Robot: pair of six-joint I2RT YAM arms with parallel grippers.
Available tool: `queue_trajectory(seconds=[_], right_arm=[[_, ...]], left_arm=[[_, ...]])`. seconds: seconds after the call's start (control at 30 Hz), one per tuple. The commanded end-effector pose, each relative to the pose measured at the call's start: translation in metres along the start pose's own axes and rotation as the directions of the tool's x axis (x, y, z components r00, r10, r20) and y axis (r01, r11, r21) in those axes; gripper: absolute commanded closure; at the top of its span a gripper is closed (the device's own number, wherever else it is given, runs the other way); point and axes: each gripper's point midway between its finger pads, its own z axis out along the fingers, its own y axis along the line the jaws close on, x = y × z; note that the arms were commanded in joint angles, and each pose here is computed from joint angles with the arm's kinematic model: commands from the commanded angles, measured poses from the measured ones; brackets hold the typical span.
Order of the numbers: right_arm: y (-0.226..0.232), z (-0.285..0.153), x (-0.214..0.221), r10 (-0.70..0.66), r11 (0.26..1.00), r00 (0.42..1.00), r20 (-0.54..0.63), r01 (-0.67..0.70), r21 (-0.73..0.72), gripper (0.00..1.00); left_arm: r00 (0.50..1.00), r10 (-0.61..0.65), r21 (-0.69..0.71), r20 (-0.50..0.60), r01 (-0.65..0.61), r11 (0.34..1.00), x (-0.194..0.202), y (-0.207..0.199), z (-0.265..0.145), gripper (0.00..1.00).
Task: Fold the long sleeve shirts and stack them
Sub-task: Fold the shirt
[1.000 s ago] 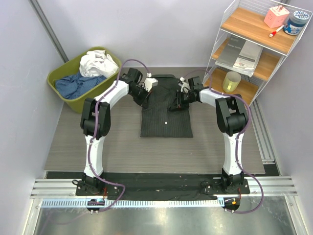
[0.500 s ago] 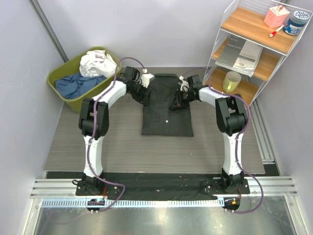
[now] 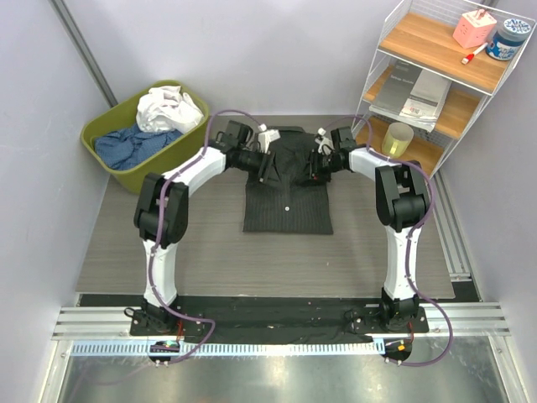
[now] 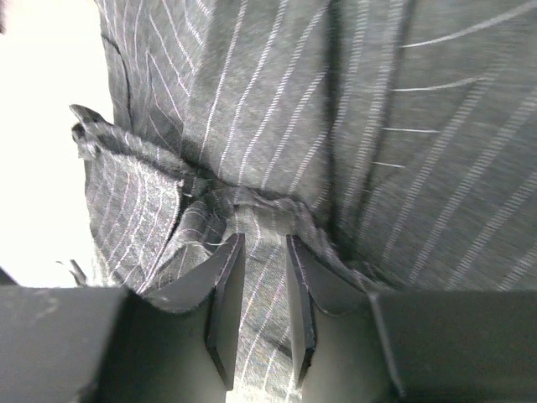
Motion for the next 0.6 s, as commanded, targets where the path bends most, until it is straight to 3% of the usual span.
queue_trajectory(seconds=[0.0, 0.13, 0.27, 0.4, 0.57], right_arm=[[0.010, -0.016, -0.024, 0.063, 0.996, 0.996, 0.067, -0.059, -0.065, 0.67], [0.011, -0.016, -0.022, 0.066, 0.993, 0.996, 0.053, -0.061, -0.097, 0.63], [0.040, -0.040, -0.027, -0.015, 0.986, 0.997, 0.074, 0.027, -0.165, 0.62], [0.078, -0.071, -0.010, -0.065, 0.954, 0.996, 0.056, 0.079, -0.289, 0.58], [0.135, -0.067, 0.035, -0.119, 0.894, 0.993, -0.007, 0.104, -0.435, 0.53]], left_arm=[[0.992, -0.117, 0.047, 0.037, 0.115, 0.992, -0.018, 0.012, 0.018, 0.60], [0.976, -0.211, -0.009, 0.060, 0.212, 0.977, -0.021, 0.049, 0.039, 0.63], [0.956, -0.286, -0.140, 0.067, 0.292, 0.946, -0.003, 0.091, 0.052, 0.65], [0.935, -0.352, -0.203, 0.048, 0.354, 0.913, 0.018, 0.110, 0.058, 0.64], [0.930, -0.366, -0.222, 0.031, 0.364, 0.905, 0.028, 0.114, 0.059, 0.58]])
